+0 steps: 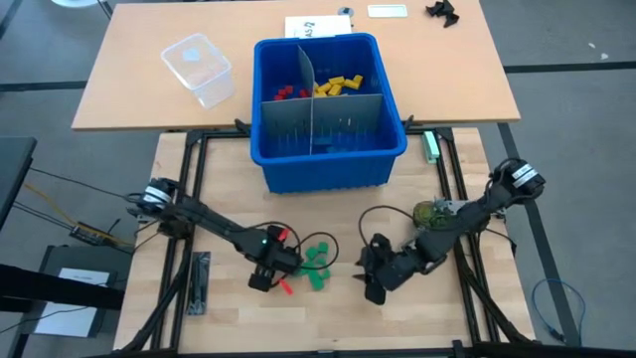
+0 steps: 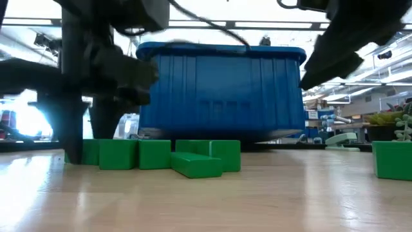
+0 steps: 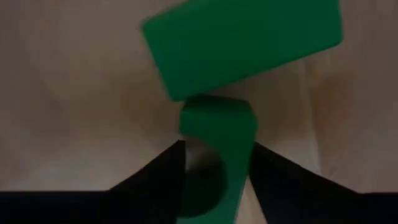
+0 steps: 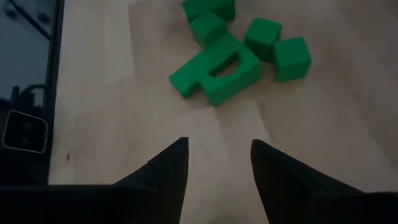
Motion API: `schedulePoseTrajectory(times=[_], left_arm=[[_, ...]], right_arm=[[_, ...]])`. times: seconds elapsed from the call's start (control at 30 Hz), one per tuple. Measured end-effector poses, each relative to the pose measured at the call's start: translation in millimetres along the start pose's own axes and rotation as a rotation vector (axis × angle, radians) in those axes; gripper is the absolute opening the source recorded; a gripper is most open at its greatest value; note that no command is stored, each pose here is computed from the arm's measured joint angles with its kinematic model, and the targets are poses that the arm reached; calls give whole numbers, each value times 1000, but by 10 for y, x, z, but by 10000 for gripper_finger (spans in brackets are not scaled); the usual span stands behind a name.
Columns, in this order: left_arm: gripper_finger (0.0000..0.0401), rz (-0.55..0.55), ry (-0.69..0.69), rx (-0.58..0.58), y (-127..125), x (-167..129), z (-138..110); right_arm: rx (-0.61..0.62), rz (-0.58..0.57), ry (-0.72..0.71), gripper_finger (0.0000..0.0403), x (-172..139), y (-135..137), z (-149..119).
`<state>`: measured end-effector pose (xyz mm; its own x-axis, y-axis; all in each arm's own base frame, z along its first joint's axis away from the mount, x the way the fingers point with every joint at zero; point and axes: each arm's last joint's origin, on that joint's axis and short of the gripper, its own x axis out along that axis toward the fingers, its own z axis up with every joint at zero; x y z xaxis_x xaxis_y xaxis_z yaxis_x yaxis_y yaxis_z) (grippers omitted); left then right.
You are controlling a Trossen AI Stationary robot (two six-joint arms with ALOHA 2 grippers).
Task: Sort Items/Unsort Items
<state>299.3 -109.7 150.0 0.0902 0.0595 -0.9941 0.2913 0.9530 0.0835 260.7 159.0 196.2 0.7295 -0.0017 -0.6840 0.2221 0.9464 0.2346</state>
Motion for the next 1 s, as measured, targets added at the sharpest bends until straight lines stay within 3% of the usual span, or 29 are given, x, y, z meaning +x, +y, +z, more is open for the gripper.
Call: schedulePoseTrajectory(times=[0.27, 0.5, 0.73, 0.9, 1.0], left_arm=[[33, -15, -40, -9, 46, -146, 71], [41, 37, -185, -40, 149, -722, 87], [41, 214, -447, -176, 477, -1498, -133], [41, 431, -632, -317, 801, -1940, -371], [41, 476, -741, -411, 994, -2144, -517]], right_arm=[[39, -103, -123, 174, -30, 2, -222], [95, -81, -188, 174, 43, -113, -386], [98, -64, -254, 174, 105, -209, -358], [69, -59, -244, 174, 146, -260, -272], [73, -55, -230, 174, 168, -295, -244]])
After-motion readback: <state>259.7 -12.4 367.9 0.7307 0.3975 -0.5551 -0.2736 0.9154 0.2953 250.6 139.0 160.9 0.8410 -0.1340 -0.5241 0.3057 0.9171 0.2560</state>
